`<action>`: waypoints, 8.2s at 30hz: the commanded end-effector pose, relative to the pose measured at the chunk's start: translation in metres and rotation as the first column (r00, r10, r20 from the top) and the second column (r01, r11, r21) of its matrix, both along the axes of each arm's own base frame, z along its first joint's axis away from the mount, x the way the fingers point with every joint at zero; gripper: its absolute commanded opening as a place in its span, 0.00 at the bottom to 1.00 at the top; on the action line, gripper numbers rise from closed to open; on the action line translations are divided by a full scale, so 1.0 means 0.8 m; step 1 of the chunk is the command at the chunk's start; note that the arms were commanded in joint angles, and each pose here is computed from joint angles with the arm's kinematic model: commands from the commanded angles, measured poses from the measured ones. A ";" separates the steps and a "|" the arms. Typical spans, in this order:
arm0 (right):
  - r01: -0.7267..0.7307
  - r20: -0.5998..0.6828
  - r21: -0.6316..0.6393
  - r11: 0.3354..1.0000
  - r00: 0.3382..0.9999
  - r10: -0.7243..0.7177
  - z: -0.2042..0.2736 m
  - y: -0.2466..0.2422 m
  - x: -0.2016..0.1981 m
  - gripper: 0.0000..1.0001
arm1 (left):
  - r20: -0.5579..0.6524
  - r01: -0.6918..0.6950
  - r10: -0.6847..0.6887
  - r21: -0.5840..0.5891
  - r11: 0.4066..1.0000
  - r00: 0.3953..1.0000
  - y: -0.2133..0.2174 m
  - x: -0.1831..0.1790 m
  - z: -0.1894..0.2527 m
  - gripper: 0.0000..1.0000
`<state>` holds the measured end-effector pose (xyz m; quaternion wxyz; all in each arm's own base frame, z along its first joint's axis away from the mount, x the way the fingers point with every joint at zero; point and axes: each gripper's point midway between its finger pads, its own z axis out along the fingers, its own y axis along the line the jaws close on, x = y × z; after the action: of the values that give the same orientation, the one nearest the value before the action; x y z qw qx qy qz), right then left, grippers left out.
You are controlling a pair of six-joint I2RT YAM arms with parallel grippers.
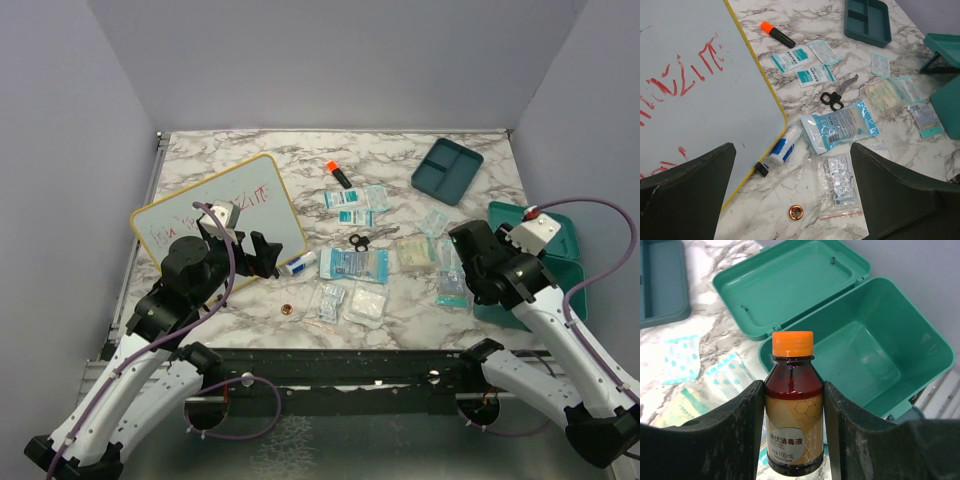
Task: Organize the medicine kit
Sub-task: Place the pill bottle in the medicine box, then pick up the medical item at the center of the board, then place the medical item at the medicine box.
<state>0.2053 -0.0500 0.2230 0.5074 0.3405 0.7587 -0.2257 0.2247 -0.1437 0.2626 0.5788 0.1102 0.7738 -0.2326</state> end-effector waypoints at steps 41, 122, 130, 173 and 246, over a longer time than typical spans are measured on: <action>0.539 -0.207 0.207 0.817 0.840 -0.501 -0.103 -0.062 -0.039 0.26 | 0.023 -0.021 0.021 0.009 1.000 1.000 0.007 -0.001 0.003 0.99; -0.516 -0.352 0.547 0.659 0.573 0.740 -0.203 0.139 0.172 0.71 | 0.010 -0.069 0.068 0.070 0.995 0.998 0.011 0.019 -0.012 0.99; -0.524 -0.386 0.551 0.649 0.530 0.755 -0.224 0.138 0.173 0.74 | 0.021 -0.075 0.073 0.067 0.995 0.997 0.013 0.018 -0.009 0.99; -0.645 -0.287 0.479 0.596 0.527 0.800 -0.120 0.140 0.160 0.01 | 0.024 -0.038 0.037 0.049 0.998 0.999 0.006 0.012 -0.006 0.99; 0.028 -0.701 -0.065 0.998 0.710 -0.065 -0.042 -0.061 0.047 0.01 | 0.122 -0.030 0.033 -0.023 0.999 0.992 0.015 -0.019 0.028 0.99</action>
<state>0.2480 -0.0992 0.1940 0.1995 0.2156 0.8813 -0.3702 0.2090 -0.1326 0.2920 0.6341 0.1078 0.7304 -0.2299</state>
